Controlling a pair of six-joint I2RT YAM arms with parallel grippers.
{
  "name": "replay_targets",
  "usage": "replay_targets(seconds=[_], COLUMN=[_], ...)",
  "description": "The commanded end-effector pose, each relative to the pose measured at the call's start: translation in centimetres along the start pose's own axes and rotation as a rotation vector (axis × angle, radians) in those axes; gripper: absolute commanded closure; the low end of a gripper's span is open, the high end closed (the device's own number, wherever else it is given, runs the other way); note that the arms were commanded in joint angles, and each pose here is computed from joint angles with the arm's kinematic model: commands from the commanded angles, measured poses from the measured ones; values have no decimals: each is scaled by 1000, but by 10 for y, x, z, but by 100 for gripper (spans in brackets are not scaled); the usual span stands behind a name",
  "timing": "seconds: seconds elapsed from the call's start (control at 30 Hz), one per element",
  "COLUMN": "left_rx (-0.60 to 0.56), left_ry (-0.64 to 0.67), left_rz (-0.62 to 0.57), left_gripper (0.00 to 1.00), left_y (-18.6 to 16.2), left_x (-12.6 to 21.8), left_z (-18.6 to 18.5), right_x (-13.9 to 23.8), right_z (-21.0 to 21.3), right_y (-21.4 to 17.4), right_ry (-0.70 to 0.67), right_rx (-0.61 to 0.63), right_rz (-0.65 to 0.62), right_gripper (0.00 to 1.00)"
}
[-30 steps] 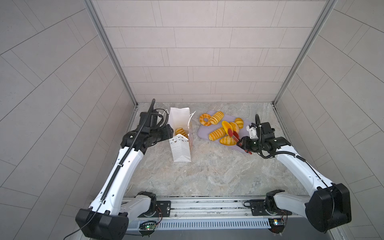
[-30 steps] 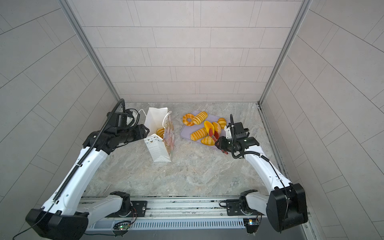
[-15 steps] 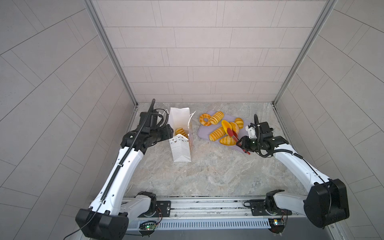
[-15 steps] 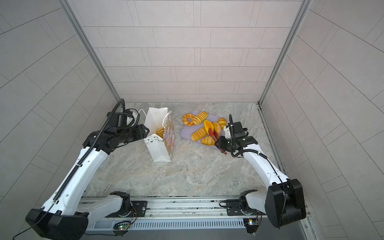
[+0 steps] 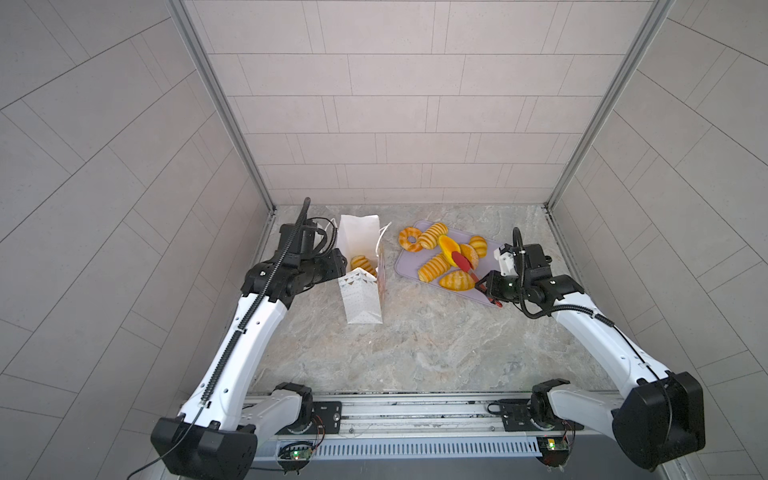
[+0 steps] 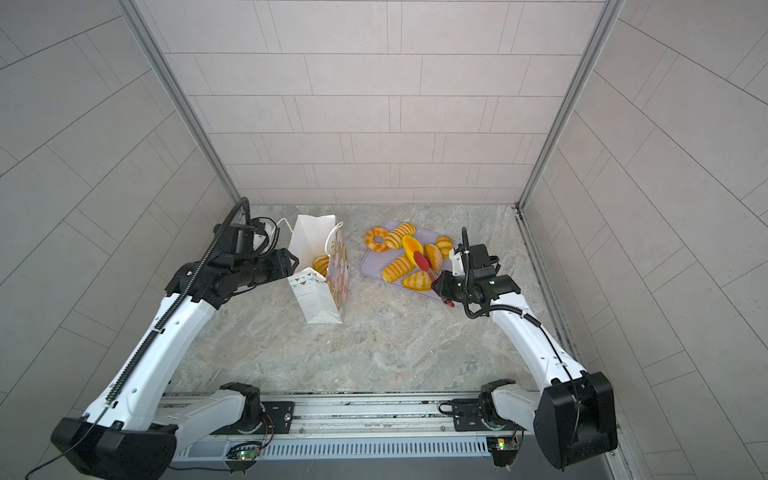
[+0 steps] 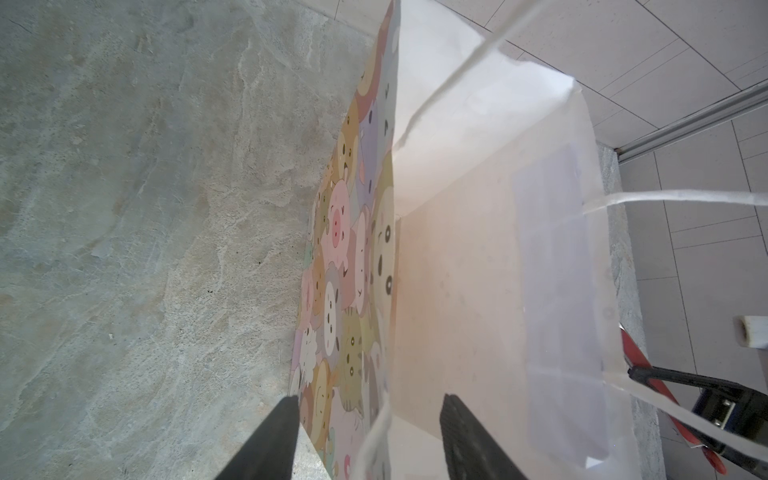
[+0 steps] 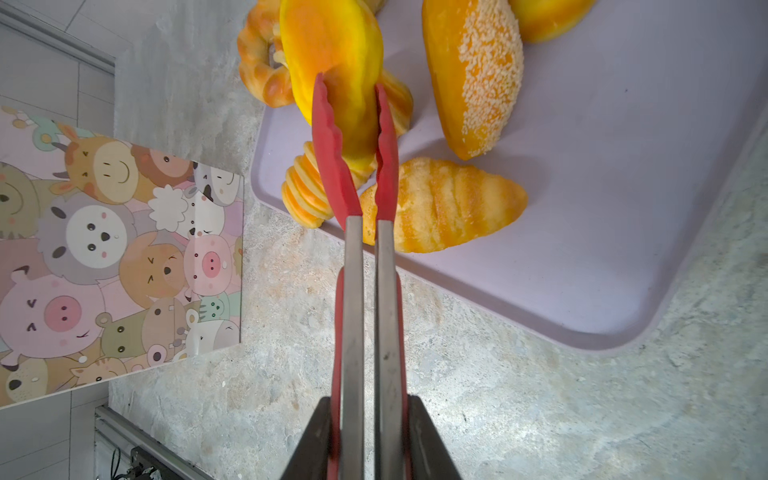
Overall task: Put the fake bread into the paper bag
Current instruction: 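Pinch the mango bread with the tongs and lift it off the tray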
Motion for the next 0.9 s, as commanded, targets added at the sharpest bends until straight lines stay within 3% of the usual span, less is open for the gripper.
replay_targets(seconds=[0.0,0.5,0.87], left_rx=[-11,-16,-15], left_ry=[0,-2,-6], left_rz=[-37,-71,-67], left_gripper=[39,43,71], left_y=[5,10,10], left_x=[11,24,22], left_z=[-3,-6,-6], right_x=[16,66,115], right_z=[14,48,96], right_y=[7,21,32], right_ry=[38,124,233], right_rx=[36,81,156], right_rz=[-56,-140,-215], right_gripper=[77,77,77])
Point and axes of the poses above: each gripper's point midway between its finger pads, its own x axis back along the fingers, its own z axis along the line the jaws close on, y = z × x, the point moved 6 cm from there along x, back along the fingers, and after that the axes turned 11 degrees about -x, right-handed, at the moved point
